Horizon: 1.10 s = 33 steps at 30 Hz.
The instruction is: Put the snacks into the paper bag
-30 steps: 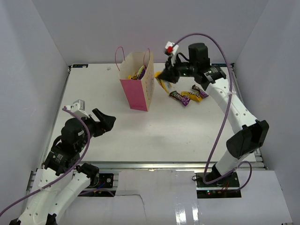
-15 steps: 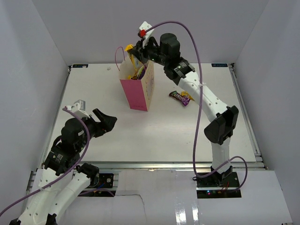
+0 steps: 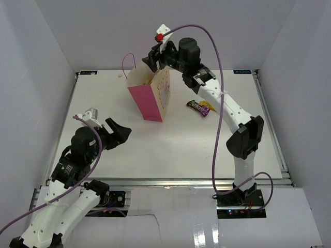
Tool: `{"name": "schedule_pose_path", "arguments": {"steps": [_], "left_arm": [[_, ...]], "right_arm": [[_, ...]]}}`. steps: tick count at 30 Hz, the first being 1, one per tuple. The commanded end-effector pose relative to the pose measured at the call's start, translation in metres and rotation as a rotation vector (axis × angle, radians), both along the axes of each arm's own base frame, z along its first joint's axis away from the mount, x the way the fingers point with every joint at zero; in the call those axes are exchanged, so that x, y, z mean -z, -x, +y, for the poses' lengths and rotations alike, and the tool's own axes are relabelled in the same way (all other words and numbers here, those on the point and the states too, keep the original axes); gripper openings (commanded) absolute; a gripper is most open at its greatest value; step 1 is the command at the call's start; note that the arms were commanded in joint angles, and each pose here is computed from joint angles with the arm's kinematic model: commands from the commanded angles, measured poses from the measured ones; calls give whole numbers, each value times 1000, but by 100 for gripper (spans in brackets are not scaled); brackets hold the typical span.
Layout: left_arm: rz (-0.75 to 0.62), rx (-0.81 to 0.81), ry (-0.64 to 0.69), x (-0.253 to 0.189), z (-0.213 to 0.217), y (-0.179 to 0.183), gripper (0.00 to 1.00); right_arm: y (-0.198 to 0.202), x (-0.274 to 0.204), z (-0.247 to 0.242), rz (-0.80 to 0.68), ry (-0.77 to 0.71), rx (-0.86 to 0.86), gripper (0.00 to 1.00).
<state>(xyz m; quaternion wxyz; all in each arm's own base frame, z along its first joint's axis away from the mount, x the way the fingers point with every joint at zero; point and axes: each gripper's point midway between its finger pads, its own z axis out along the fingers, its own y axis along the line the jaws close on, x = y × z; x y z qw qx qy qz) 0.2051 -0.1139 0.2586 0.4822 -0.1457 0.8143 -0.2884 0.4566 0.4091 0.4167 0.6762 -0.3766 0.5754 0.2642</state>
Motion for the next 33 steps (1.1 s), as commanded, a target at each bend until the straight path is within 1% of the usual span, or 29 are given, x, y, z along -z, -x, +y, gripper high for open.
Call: {"name": "schedule_pose_path", "arguments": {"steps": [1,2,3,4,5,6,7,8,9,10,11,12,13,15,16,18,19,21,22,24,29,32,33], "left_arm": [[-19,13,15,-5,-4,-1,92],[-21,11,18,-5,-3,-1,93],[-16,5,22,-3,-2,0,94],[-9,1,20,1,-2,-1,95],[-11,-1,24,2,-2,-1,96],[-12,-5,30,2,-2,0,97],[-10,-7,30,4,-1,-1,98],[-9,-10,29,6,-1,-1,98],[-7,-12,29,6,-1,-2,98],[-6,-13,28,7,-1,-3,98],[-8,-13,27,7,-2,-4,98],[-8,-11,24,7,-2,-5,98],[0,-7,15,9,-4,-7,98],[0,3,12,8,-6,-10,98],[9,6,3,10,-8,-13,98],[15,13,0,9,-10,-15,98],[18,14,-1,10,-11,-16,98],[29,17,-1,14,-12,-17,98],[32,16,1,15,-13,-18,98],[39,15,10,17,-13,-17,98],[56,13,19,24,-15,-17,98],[60,8,21,26,-14,-17,98],[62,7,19,26,-14,-17,98]], "right_arm": [[44,-62,-48,-65,-4,-170,70],[44,-65,-73,-68,11,-172,73],[43,-33,-80,-2,54,-201,77],[40,-13,-101,45,92,-214,82],[43,-4,-116,71,107,-209,83],[40,33,-127,156,137,-210,85],[37,51,-138,192,159,-202,88],[31,81,-158,249,223,-177,89],[29,107,-167,300,268,-169,89],[22,131,-179,347,325,-123,89],[20,171,-191,427,412,-124,89],[17,190,-198,460,461,-106,89],[7,221,-209,507,534,-58,89],[-2,245,-219,541,604,-12,89],[-18,263,-228,564,657,61,89],[-28,277,-233,583,703,95,89],[-36,291,-237,600,739,125,89],[-48,295,-239,585,768,165,89],[-51,307,-237,590,802,169,89],[-53,315,-234,582,832,160,89],[-45,356,-230,628,908,112,88],[-39,370,-231,655,921,96,83],[-36,374,-231,663,925,85,77]]}}
